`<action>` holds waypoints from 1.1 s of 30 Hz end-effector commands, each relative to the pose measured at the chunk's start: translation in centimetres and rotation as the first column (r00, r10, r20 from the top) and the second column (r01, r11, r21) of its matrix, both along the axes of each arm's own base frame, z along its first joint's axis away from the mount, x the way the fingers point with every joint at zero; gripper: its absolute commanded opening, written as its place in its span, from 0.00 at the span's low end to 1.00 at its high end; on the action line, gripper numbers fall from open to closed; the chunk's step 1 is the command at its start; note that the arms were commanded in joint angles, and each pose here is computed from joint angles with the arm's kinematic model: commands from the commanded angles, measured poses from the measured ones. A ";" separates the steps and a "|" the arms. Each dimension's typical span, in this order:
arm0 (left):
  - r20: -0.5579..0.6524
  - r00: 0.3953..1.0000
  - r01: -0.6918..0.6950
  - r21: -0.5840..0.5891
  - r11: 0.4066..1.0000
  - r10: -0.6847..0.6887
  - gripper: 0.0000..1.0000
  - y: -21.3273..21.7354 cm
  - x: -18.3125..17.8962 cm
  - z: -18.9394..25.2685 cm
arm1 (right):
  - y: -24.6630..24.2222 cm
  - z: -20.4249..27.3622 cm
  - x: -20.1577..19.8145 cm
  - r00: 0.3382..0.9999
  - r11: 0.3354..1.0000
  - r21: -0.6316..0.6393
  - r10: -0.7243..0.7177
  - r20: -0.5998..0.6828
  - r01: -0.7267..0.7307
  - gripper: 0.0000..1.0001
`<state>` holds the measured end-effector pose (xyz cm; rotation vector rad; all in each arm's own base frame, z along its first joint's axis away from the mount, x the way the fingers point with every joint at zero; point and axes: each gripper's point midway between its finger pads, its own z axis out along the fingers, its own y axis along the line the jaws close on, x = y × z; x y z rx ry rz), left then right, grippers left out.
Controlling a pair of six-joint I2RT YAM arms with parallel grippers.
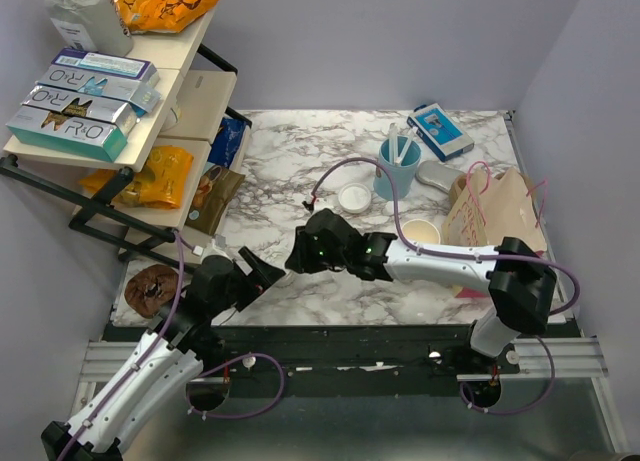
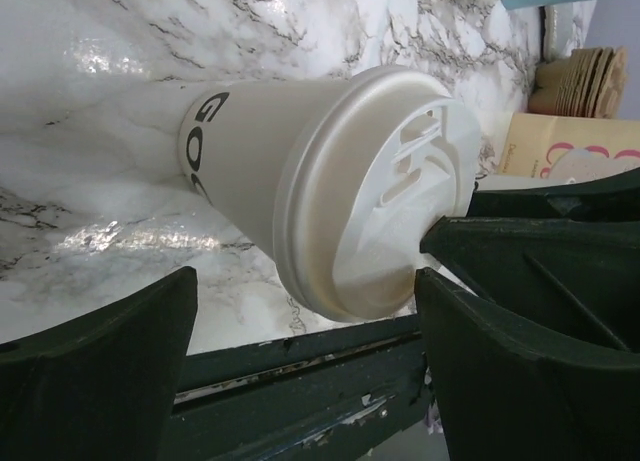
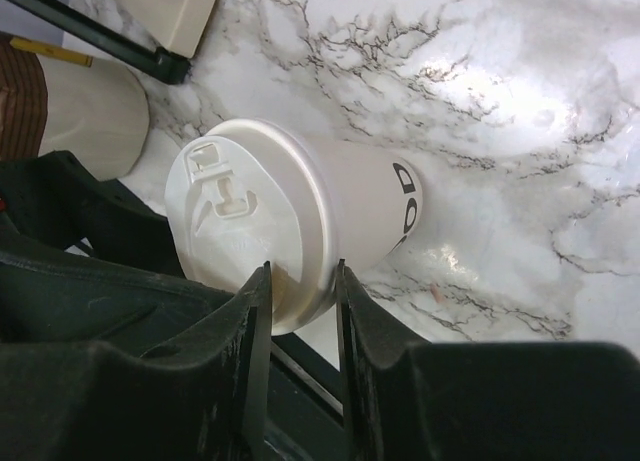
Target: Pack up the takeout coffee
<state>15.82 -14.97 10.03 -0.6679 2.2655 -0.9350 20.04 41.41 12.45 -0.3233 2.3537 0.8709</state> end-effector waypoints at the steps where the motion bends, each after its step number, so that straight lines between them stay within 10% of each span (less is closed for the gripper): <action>1: -0.043 0.998 0.042 0.071 0.997 -0.039 0.98 0.8 -1.5 -0.2 | -4.3 -5.2 0.2 0.997 0.956 -0.286 0.067 -0.023 -0.071 0.06; 9: 0.014 0.999 -0.043 0.108 0.993 0.041 0.99 2.3 -0.4 1.9 | -3.8 -3.2 1.7 1.000 0.966 -0.260 -0.002 -0.003 0.001 0.32; 16: 0.046 0.997 -0.064 0.118 0.991 0.059 0.99 2.6 0.2 3.5 | -4.2 -3.6 3.7 0.998 0.968 -0.247 -0.055 -0.033 0.045 0.32; 26: 0.038 0.999 -0.041 0.111 0.993 0.037 0.99 1.9 0.3 3.0 | -4.4 -1.4 8.3 0.993 0.982 -0.151 -0.111 0.040 0.115 0.01; 33: 0.035 0.999 -0.031 0.098 0.995 0.027 0.99 1.5 0.4 2.9 | -4.5 2.5 9.6 0.988 0.991 -0.061 -0.111 0.104 0.118 0.01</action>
